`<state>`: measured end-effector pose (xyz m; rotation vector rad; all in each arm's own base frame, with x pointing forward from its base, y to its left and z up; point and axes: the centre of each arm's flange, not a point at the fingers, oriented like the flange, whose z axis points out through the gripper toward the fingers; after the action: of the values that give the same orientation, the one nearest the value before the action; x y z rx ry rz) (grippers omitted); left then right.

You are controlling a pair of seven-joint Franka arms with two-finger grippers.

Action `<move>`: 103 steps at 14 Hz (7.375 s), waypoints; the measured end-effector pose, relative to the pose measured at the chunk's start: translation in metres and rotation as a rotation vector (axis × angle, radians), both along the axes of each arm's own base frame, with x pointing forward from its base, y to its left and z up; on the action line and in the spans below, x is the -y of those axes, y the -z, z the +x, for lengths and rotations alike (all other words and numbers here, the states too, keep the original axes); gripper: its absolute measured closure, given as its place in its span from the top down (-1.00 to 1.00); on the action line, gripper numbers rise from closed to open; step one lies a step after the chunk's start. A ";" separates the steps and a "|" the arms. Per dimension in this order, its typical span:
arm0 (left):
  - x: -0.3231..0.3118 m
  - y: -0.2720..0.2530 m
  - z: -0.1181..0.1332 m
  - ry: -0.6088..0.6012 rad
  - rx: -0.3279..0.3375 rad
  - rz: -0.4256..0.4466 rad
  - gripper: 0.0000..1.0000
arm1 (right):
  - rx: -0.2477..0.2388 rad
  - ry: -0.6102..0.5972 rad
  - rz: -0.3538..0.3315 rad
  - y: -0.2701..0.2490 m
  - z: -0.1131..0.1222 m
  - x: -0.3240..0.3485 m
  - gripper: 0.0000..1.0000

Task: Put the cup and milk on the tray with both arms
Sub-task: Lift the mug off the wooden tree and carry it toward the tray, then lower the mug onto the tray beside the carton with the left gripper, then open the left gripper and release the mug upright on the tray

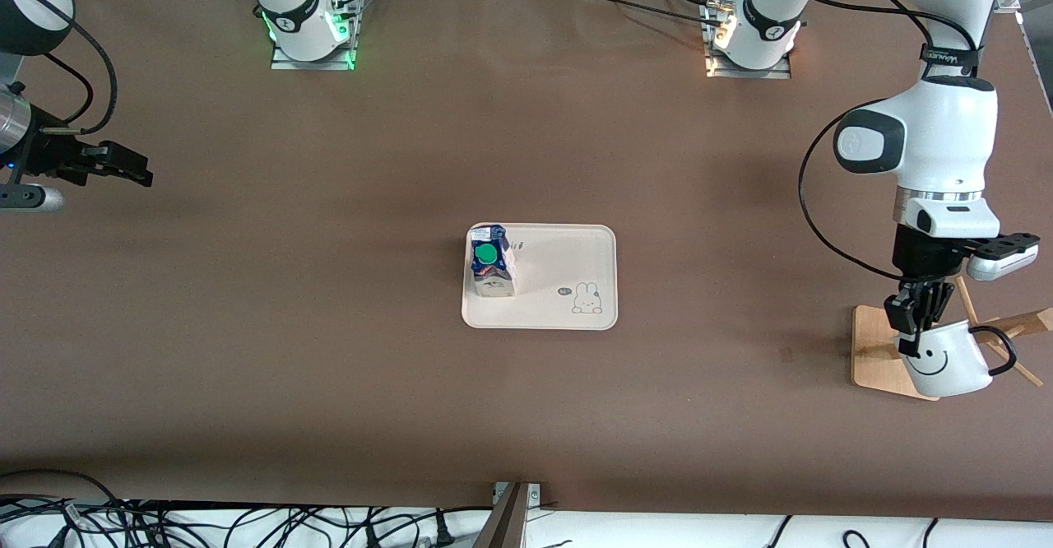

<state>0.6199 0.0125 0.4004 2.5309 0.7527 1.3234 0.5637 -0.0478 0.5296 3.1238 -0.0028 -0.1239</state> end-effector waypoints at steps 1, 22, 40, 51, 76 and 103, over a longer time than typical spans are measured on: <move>0.006 -0.002 -0.001 0.015 -0.009 -0.009 -0.83 | 0.000 0.000 0.000 0.000 0.000 0.000 1.00; 0.109 -0.033 -0.040 0.514 -0.786 -0.072 -0.83 | -0.004 0.001 0.000 0.003 0.001 0.001 1.00; 0.265 -0.021 -0.078 0.826 -1.085 0.232 -0.83 | -0.002 0.001 0.000 0.003 0.002 0.001 1.00; 0.393 0.034 -0.085 0.982 -1.117 0.292 -0.83 | -0.002 0.001 0.000 0.003 0.002 0.001 1.00; 0.464 0.137 -0.075 1.024 -1.109 0.316 -0.83 | -0.001 -0.008 0.000 0.003 0.002 -0.004 1.00; 0.457 0.141 -0.049 1.047 -1.010 0.329 1.00 | 0.000 -0.008 0.000 0.002 0.002 -0.004 1.00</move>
<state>0.5706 -0.4447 0.2597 2.9664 -0.7483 -0.2181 0.5659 -0.0436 0.5271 3.1234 0.0094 -0.1242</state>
